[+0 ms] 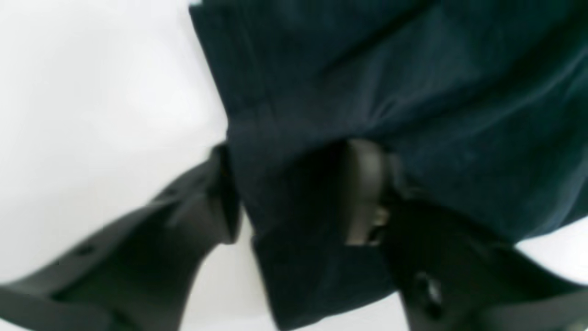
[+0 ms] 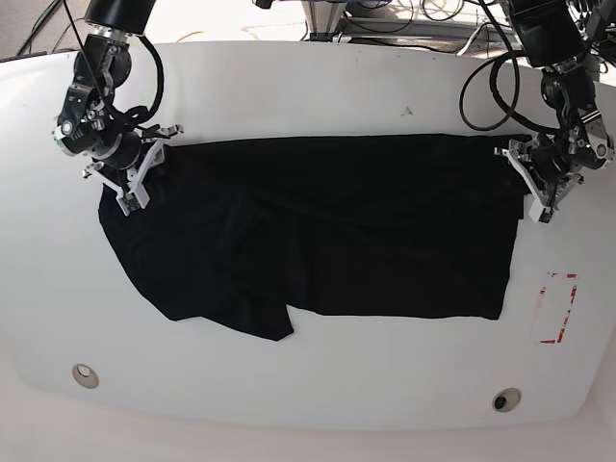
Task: Layout the t-shirt on the table in an organized manner, then fold the t-shirt properly
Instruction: 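Hold the shirt edge with both grippers and stretch it taut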
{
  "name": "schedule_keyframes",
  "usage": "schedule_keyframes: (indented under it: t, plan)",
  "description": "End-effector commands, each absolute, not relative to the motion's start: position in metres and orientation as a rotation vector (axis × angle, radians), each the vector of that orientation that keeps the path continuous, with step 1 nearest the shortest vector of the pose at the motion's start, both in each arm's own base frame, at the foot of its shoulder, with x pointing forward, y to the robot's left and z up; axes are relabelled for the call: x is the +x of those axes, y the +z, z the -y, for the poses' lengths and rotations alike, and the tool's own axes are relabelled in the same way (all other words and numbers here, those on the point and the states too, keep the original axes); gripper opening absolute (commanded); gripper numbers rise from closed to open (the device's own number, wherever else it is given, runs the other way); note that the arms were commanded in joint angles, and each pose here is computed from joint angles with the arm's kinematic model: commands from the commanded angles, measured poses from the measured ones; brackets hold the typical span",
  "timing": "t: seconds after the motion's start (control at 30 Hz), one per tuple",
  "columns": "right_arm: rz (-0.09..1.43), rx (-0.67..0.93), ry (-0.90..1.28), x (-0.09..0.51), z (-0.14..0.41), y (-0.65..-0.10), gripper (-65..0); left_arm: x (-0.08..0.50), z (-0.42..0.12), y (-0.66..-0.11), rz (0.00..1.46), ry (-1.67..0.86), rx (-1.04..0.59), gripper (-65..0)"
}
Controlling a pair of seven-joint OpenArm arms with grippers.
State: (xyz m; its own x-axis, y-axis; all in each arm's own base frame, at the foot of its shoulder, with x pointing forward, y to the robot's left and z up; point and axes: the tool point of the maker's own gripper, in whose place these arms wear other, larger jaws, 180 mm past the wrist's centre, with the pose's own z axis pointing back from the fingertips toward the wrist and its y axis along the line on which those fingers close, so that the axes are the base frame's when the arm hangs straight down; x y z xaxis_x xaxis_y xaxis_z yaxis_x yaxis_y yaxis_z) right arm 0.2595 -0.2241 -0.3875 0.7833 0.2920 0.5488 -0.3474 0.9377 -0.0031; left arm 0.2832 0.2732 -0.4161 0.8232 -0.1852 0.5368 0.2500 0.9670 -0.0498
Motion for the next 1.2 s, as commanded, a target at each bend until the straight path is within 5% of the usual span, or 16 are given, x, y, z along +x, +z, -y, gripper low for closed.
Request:
schedule_keyframes:
  t: [0.0,0.2,0.5,0.97,1.17]
  plan:
    - [0.636,0.084,0.357,0.271,0.228,-0.37,-44.2,0.28,-0.273,-0.423,0.527,-0.235,-0.13,-41.7]
    - [0.724,0.015,0.384,0.284,0.233,-0.337,-43.6,0.277,-0.279,-0.421,0.52,-0.241,-0.115,-41.5]
    - [0.721,-0.065,0.231,0.283,0.286,-0.325,-18.1,0.279,-0.293,-0.402,0.522,-0.265,-0.05,-41.5]
    - [0.616,-0.005,0.036,0.27,0.337,-0.366,-22.8,0.28,-0.305,-0.371,0.559,-0.321,0.044,-40.3]
    - [0.596,0.004,0.006,0.265,0.353,-0.377,-22.8,0.279,-0.309,-0.369,0.565,-0.31,0.051,-26.7]
